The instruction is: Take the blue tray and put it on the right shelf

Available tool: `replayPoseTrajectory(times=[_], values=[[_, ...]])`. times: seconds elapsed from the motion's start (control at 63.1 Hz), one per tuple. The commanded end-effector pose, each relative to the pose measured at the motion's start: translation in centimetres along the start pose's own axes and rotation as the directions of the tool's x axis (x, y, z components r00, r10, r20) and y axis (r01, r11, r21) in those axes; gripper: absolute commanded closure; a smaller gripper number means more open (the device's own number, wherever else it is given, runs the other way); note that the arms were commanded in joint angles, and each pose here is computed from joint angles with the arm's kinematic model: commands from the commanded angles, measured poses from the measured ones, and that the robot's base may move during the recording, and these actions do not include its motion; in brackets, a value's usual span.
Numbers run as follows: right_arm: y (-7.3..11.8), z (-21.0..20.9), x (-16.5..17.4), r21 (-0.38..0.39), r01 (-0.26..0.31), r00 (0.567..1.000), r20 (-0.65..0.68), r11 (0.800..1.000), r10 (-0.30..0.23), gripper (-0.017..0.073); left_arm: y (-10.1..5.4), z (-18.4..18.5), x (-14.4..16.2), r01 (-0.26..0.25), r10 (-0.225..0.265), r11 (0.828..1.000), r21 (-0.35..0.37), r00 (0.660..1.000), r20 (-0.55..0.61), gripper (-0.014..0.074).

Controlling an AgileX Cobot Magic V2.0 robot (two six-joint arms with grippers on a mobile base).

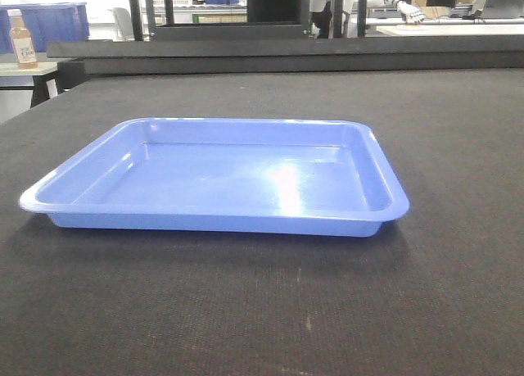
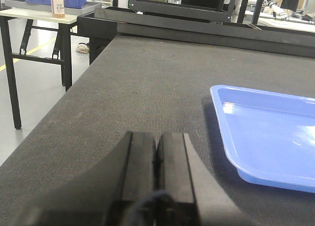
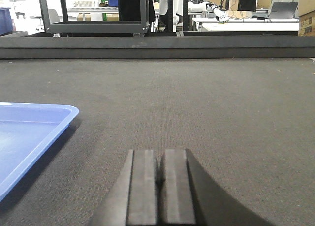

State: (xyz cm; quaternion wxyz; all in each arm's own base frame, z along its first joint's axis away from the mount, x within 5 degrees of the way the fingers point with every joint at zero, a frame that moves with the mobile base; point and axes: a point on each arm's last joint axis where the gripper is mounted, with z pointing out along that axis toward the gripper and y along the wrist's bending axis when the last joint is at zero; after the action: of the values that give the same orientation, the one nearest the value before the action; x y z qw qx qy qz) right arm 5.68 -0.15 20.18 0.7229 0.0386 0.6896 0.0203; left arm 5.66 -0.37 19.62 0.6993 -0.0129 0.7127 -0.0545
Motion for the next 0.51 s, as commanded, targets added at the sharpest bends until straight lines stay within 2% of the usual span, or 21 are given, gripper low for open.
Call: replayPoseTrajectory(times=[0.0,0.174,0.285,0.396,0.491], values=[[0.0,-0.3,-1.8,0.0,0.007,0.99,0.138,1.0,-0.007,0.0503,0.1,0.0,0.1,0.003,-0.003,1.0,-0.004,0.997,0.079,0.0642],[0.0,-0.3,-1.7,0.001,0.007,0.991,0.133,1.0,-0.007,0.0503,0.1,0.0,-0.3,0.003,-0.002,1.0,-0.005,0.993,0.118,0.0642],[0.0,-0.4,-2.5,0.003,-0.002,0.979,0.202,1.0,0.001,0.0503,0.1,-0.2,-1.8,0.003,-0.002,1.0,-0.004,0.973,0.23,0.0642],[0.3,-1.3,-6.0,-0.008,-0.016,0.948,0.319,1.0,0.018,0.0503,-0.3,-1.0,-5.8,0.002,-0.004,1.0,0.006,0.952,0.305,0.0642],[0.8,-2.5,-10.5,-0.025,-0.012,0.928,0.371,1.0,0.021,0.0502,-1.1,-1.7,-10.8,-0.012,0.005,1.0,0.025,0.968,0.25,0.064]])
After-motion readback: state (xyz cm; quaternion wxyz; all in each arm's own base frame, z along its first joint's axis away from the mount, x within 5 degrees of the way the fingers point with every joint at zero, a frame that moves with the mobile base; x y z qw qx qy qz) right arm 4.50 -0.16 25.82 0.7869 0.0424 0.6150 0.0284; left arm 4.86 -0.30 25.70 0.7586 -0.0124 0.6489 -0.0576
